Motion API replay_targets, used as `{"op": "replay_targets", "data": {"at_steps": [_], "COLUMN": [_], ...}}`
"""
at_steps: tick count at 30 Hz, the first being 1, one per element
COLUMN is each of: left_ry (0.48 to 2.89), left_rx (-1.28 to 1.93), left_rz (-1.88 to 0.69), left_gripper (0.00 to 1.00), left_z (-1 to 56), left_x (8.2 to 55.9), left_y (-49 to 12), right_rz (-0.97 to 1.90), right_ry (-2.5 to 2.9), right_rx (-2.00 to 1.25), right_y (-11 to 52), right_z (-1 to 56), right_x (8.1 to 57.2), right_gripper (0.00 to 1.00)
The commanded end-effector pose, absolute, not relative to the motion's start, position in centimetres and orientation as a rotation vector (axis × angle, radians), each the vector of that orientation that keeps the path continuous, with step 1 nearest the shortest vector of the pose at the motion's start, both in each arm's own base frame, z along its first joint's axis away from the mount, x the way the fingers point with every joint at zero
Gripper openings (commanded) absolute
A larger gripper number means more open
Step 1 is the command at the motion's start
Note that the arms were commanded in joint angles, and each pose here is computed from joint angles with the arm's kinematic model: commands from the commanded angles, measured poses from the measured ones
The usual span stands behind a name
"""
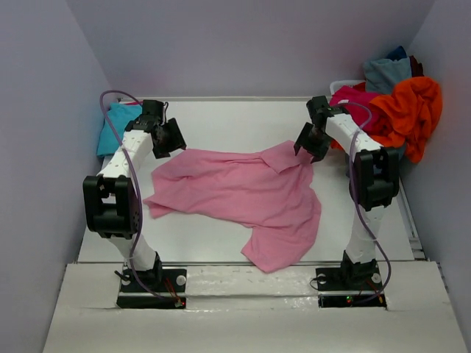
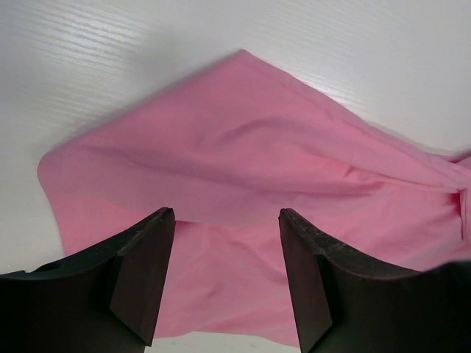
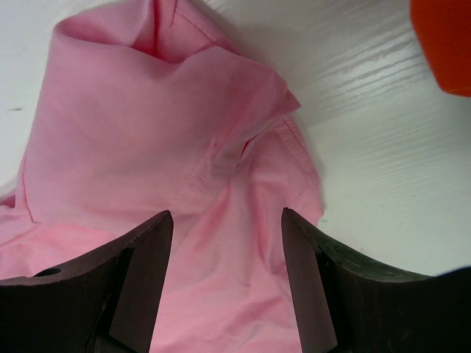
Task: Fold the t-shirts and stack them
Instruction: Pick up the flattened T-shirt from the center of the board.
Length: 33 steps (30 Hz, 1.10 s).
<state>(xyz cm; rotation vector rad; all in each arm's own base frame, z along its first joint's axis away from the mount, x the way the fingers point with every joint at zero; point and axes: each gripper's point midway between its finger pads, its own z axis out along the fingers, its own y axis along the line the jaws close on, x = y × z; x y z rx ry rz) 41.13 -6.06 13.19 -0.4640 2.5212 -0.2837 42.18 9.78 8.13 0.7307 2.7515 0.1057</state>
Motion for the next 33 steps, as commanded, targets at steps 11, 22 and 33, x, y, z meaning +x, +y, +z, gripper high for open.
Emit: {"op": "replay_targets", "data": {"at_steps": [11, 22, 33], "left_ry": [2.477, 2.483, 2.486], "left_rx": [-0.427, -0.422, -0.423], "left_rz": [-0.304, -0.314, -0.313], "left_gripper": [0.69, 0.68, 0.67], "left_z": [15.1, 15.2, 14.9], "left_x": [41.9, 42.0, 41.9], "left_y": [-6.2, -6.4, -6.4], "right_rz": [0.021, -0.025, -0.054], "right_ry": [2.64, 2.641, 2.631], "right_rx": [0.79, 0.793, 0.781], "right_y": [7.3, 6.5, 6.0], "right_z": [8.7, 6.7, 5.5], "right_x": [44.0, 44.7, 44.7], "right_gripper": [0.66, 0.65, 0.6]}}
